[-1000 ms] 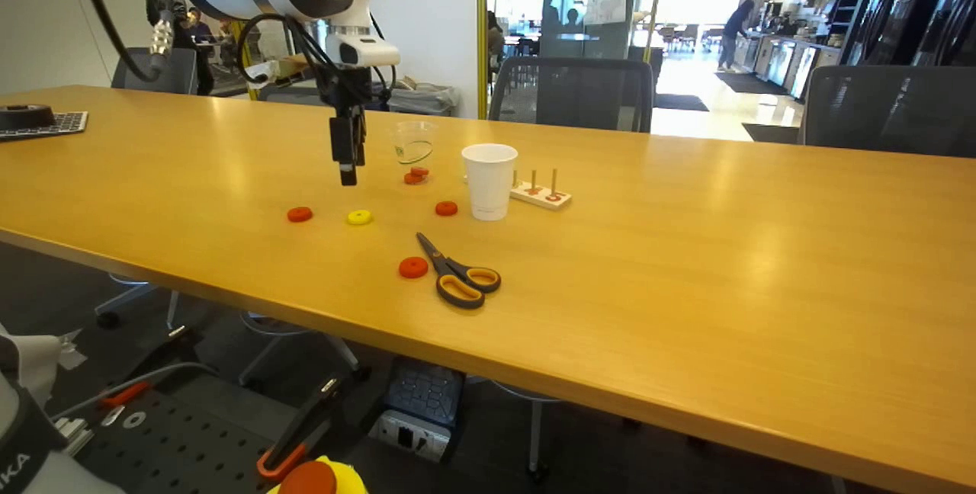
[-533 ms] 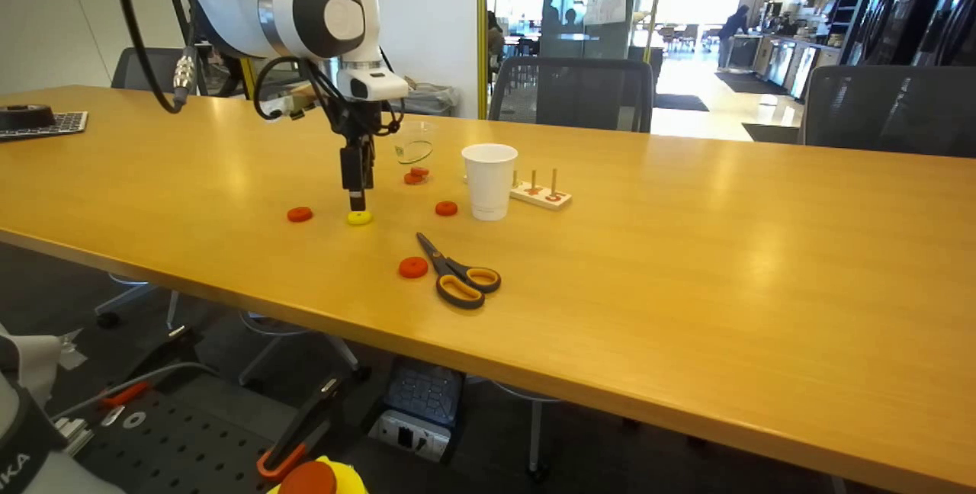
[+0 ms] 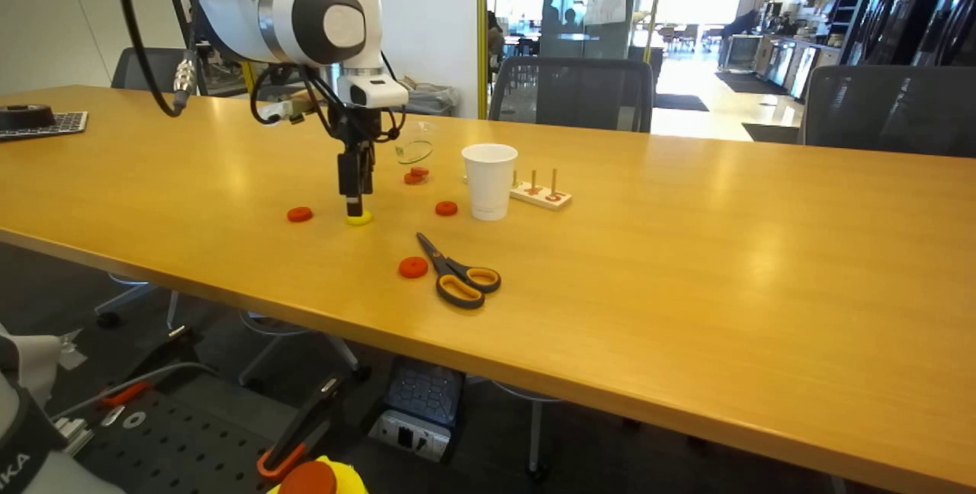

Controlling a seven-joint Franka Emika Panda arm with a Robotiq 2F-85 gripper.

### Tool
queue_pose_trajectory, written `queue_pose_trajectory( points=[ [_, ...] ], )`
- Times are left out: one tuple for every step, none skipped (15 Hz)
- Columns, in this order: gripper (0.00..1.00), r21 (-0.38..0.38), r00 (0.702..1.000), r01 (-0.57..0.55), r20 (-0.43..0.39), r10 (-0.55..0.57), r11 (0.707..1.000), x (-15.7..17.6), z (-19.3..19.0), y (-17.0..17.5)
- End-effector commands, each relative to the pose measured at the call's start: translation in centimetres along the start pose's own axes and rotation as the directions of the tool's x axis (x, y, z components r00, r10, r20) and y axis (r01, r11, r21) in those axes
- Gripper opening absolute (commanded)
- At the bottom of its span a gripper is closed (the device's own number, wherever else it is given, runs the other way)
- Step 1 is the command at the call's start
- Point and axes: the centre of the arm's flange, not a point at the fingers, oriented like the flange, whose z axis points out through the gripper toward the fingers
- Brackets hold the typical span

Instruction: Pick up the coloured tiles and put them in the cups

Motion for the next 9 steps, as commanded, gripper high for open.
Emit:
queue_pose_trajectory(
  points=[
    [1.0,0.032,1.0,-0.018,0.012,0.017,0.999,0.13,-0.16,0.65],
    [1.0,0.032,1.0,-0.02,0.015,0.02,0.999,0.13,-0.12,0.7],
    [1.0,0.032,1.0,-0.022,0.015,0.021,0.999,0.12,-0.03,0.77],
    [1.0,0.033,1.0,-0.022,0.016,0.022,0.999,0.12,0.02,0.84],
    [1.0,0.033,1.0,-0.024,0.017,0.023,0.999,0.14,0.06,0.9],
    [1.0,0.033,1.0,-0.024,0.017,0.024,0.999,0.16,0.17,0.96],
    [1.0,0.032,1.0,-0.025,0.017,0.024,0.999,0.16,0.22,1.0],
    [1.0,0.033,1.0,-0.025,0.016,0.024,0.999,0.17,0.28,1.03],
    [0.75,0.039,1.0,-0.024,0.009,0.023,0.999,0.16,0.38,1.05]
  ],
)
